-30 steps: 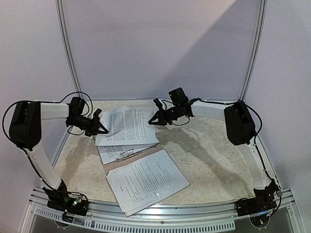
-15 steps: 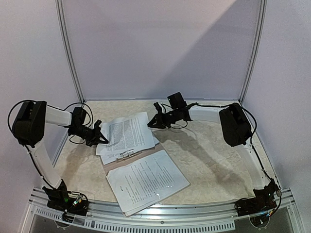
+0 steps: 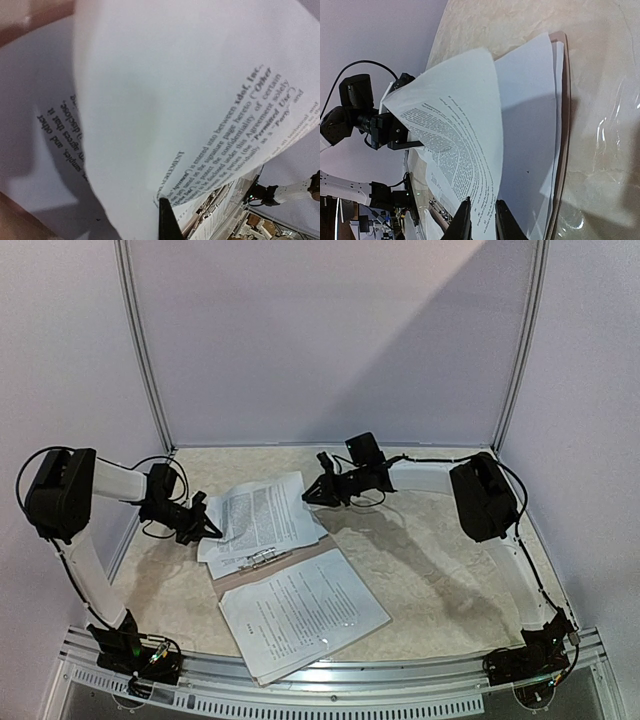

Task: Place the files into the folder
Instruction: Place the file on the spring clip of the folder.

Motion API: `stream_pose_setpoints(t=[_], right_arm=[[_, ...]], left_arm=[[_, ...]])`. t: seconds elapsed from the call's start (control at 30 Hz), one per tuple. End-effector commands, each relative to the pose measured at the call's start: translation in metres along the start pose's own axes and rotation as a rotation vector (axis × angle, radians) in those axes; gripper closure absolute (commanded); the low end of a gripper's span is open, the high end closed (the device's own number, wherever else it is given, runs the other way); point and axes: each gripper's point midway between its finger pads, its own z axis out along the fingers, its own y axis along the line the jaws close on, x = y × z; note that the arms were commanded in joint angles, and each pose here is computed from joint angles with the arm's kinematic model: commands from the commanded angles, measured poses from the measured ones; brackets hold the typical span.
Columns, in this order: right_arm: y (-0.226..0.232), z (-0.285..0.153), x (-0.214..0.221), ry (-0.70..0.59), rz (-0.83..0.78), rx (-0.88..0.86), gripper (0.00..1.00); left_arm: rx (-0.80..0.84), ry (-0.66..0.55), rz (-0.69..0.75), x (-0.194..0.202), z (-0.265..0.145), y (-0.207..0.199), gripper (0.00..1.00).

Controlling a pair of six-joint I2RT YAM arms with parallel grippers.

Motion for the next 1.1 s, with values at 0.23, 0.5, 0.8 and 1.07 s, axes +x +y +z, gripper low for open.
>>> stream_pose_setpoints(t=[0.23,0.5,0.8,1.07], right_arm=[[-0.002,0.006,0.029,0.054,0.04,-0.021,0.73],[0.015,0.008,0.027,0.054,0.042,-0.072,0.82],[0.026,0.01,0.031,0.07,0.063,-0.103,0.96],[0.018,-0.002,0.034,0.113,0.015,-0.04,1.0]], left_arm=[[0.078,-0.046,-0.06,-0.02,-0.014,-0.013,1.0],[0.116,-0.061,-0.085,-0.023,-0.02,-0.02,1.0],[0.123,-0.064,-0.127,-0.011,-0.016,-0.014,1.0],[0.064,-0.071,-0.104,-0.006,-0.023,-0.01,0.82]])
